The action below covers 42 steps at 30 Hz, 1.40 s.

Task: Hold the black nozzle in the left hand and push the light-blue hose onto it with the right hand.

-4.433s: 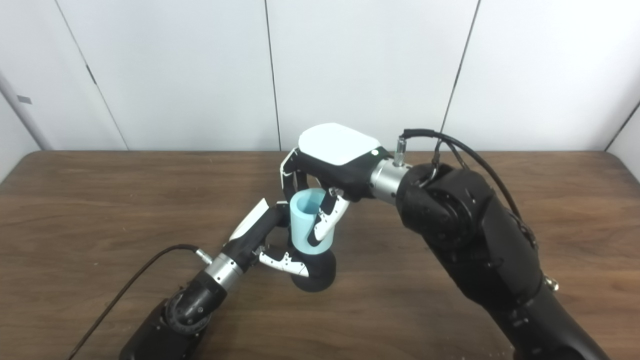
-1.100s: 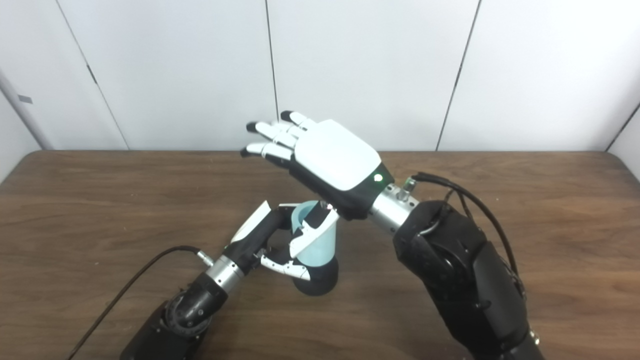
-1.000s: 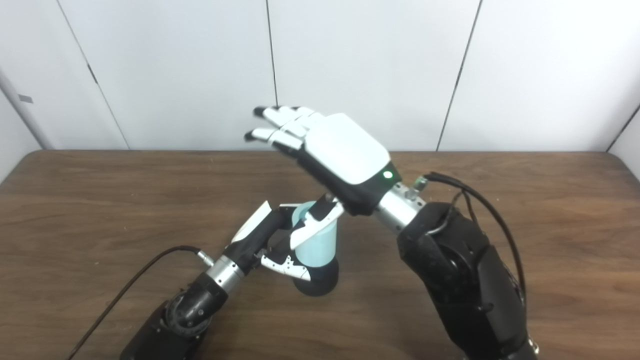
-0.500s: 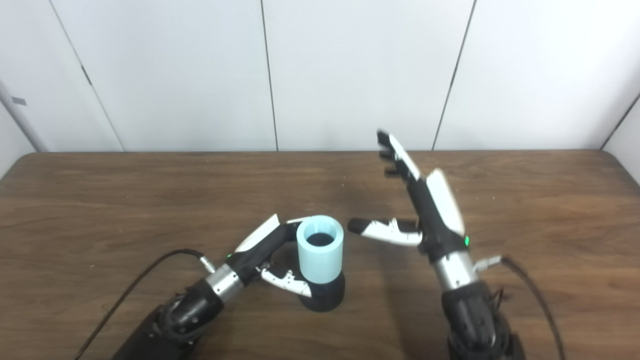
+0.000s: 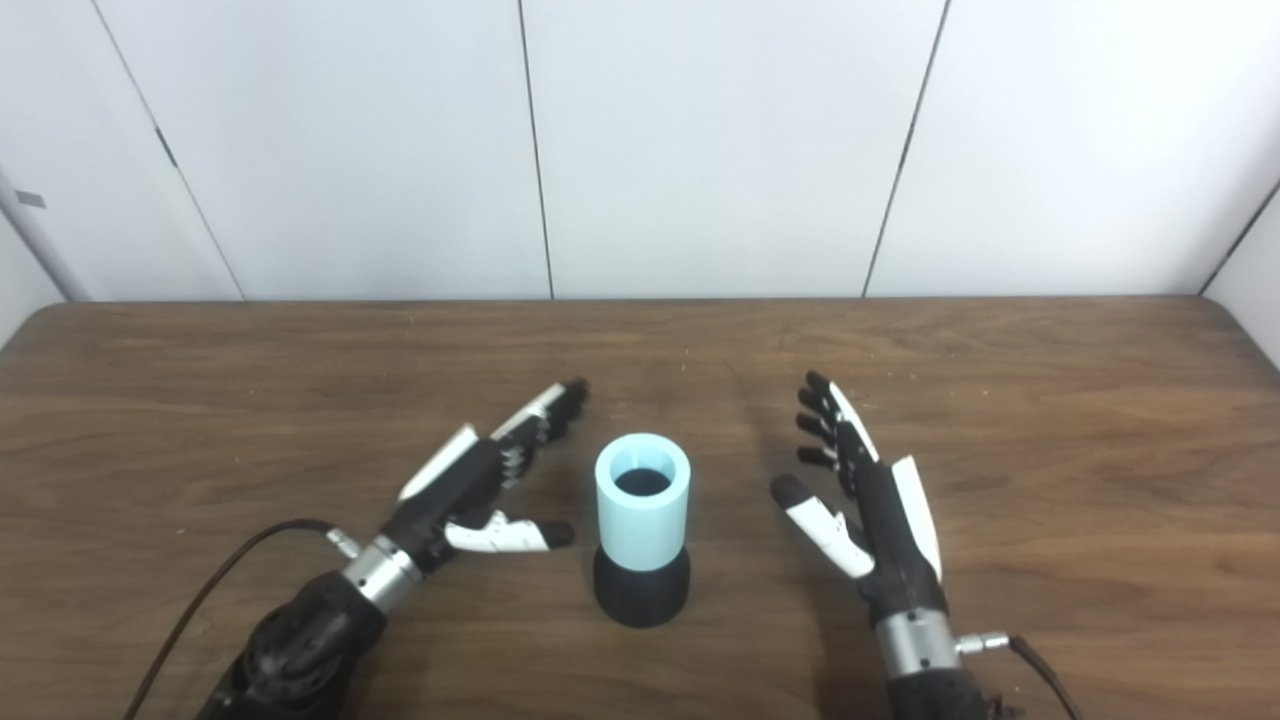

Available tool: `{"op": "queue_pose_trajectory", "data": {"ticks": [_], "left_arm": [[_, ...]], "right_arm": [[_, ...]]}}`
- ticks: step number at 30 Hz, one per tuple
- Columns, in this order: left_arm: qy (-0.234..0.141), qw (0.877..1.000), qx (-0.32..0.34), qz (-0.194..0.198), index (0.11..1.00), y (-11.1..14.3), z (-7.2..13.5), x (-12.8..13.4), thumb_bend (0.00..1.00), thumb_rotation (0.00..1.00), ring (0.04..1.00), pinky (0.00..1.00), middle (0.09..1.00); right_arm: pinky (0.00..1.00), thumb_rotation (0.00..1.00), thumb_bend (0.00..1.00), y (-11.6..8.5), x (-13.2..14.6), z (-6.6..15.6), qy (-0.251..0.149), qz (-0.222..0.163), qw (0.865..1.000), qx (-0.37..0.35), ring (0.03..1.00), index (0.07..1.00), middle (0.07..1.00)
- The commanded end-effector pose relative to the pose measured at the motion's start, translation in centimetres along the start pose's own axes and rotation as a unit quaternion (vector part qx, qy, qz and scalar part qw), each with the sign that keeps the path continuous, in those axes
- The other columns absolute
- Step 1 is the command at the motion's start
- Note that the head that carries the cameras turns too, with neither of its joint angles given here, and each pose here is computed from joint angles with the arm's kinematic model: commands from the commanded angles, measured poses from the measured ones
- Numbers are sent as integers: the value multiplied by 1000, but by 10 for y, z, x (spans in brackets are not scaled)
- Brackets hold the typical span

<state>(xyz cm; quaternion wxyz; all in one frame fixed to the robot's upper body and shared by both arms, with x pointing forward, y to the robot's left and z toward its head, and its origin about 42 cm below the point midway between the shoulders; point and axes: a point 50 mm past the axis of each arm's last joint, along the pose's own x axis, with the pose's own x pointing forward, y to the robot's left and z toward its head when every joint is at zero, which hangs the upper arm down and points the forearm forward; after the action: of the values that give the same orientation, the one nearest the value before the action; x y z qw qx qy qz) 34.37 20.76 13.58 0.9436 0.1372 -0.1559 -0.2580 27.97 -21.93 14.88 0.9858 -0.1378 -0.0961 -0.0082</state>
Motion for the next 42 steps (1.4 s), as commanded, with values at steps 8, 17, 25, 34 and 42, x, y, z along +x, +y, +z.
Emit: {"op": "queue_pose_trajectory", "data": {"ticks": [8, 17, 25, 34, 42], "left_arm": [[-48, 986, 29, 155, 1000, -3, 24, -14, 1000, 918, 1000, 1000, 1000], [46, 953, -59, 295, 1000, -53, 53, -25, 799, 1000, 1000, 1000, 1000], [77, 935, -111, 328, 1000, -56, 52, -35, 719, 1000, 1000, 1000, 1000], [78, 941, -71, 322, 1000, -40, 41, -36, 748, 1000, 1000, 1000, 1000], [77, 946, -61, 308, 1000, -34, 41, -39, 745, 1000, 1000, 1000, 1000]], "right_arm": [[805, 998, 733, 3, 2, -6, -6, 7, 994, 105, 870, 935, 899], [962, 1000, 748, 14, 2, -19, 2, 31, 982, 187, 947, 982, 971], [985, 1000, 736, 16, 3, -26, -3, 29, 982, 188, 964, 993, 987], [992, 1000, 725, 21, 10, -25, 3, 15, 983, 183, 993, 1000, 1000], [1000, 1000, 728, 27, 10, -18, -2, 19, 982, 189, 1000, 1000, 1000]]}}
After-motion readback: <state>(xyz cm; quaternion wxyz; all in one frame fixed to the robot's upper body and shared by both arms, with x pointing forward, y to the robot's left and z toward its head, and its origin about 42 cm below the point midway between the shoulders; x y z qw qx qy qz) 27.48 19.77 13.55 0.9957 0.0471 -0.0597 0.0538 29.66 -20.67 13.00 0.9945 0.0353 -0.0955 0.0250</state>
